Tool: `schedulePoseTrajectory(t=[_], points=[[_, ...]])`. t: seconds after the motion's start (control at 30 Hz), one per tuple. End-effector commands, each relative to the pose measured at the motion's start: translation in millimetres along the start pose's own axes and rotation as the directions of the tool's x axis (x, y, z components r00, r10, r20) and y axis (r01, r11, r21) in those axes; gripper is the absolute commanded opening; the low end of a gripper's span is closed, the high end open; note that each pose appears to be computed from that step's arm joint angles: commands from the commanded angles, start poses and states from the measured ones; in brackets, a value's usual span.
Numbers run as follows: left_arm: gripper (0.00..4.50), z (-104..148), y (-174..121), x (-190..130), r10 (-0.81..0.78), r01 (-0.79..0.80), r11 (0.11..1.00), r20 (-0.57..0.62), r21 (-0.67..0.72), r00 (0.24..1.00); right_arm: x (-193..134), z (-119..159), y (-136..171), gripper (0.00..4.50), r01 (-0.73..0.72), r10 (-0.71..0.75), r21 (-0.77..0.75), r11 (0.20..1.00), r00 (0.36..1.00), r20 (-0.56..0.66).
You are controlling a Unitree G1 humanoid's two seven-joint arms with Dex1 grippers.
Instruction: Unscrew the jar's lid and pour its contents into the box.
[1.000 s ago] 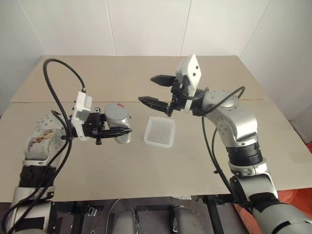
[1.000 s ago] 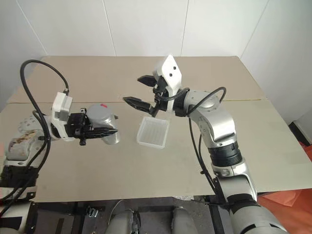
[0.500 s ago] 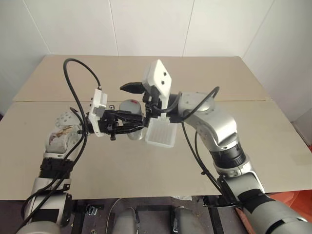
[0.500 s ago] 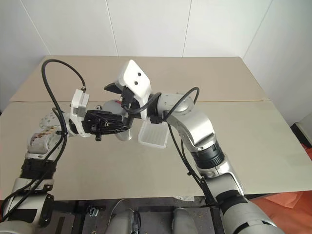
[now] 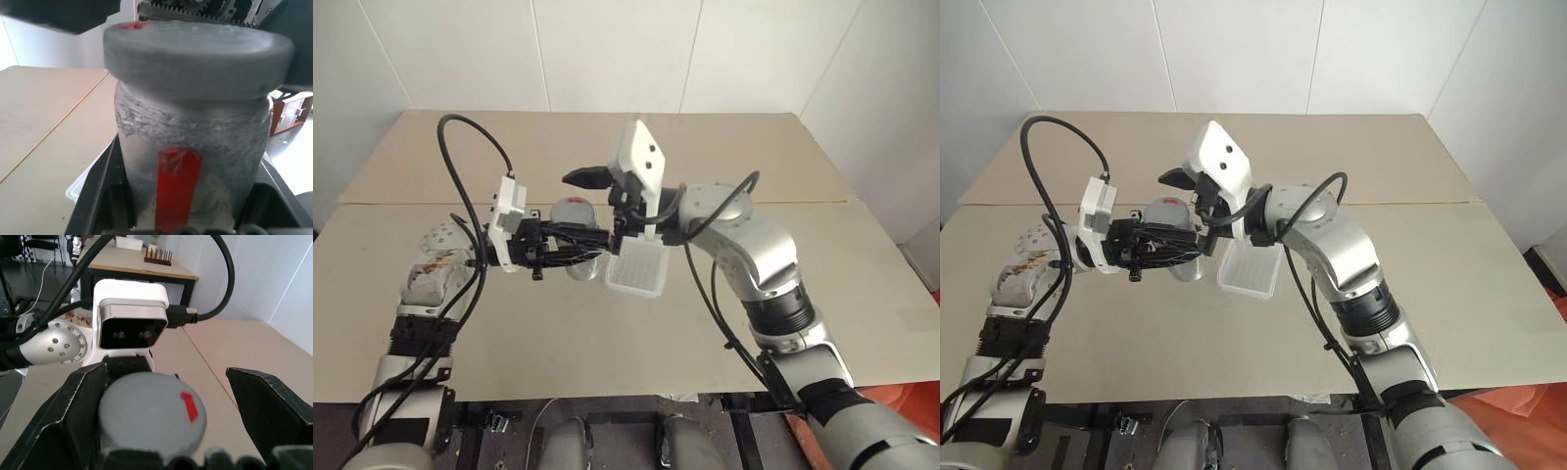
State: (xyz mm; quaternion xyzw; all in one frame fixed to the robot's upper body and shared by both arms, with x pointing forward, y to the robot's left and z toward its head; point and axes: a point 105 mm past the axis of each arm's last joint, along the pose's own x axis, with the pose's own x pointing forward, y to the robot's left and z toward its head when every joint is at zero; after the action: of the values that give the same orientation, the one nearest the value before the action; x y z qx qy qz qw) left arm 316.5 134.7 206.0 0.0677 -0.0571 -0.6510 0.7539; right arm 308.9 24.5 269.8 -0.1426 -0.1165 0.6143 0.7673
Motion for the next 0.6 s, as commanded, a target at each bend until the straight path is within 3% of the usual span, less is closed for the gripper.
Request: schedulePoseTrajectory(t=[0.03, 0.27, 0.6], points=[[1.93, 13.9, -3.4, -6.6, -0.039, 0.039, 0.996, 0.0, 0.078, 0.999, -33.0, 11.8, -31.9, 4.45, 0.151, -0.15, -0.028, 0.988, 0.988, 0.033], [1.93, 17.5, -3.4, -9.0, -0.049, 0.049, 0.995, -0.005, 0.088, 0.999, -47.9, 7.2, -36.7, 4.45, 0.173, -0.173, -0.031, 0.984, 0.985, 0.008], [1.93, 11.8, 1.2, 1.8, -0.043, 0.042, 0.995, 0.008, 0.087, 0.999, -48.9, 22.2, -12.8, 4.45, 0.055, -0.053, -0.024, 0.998, 0.996, 0.072]])
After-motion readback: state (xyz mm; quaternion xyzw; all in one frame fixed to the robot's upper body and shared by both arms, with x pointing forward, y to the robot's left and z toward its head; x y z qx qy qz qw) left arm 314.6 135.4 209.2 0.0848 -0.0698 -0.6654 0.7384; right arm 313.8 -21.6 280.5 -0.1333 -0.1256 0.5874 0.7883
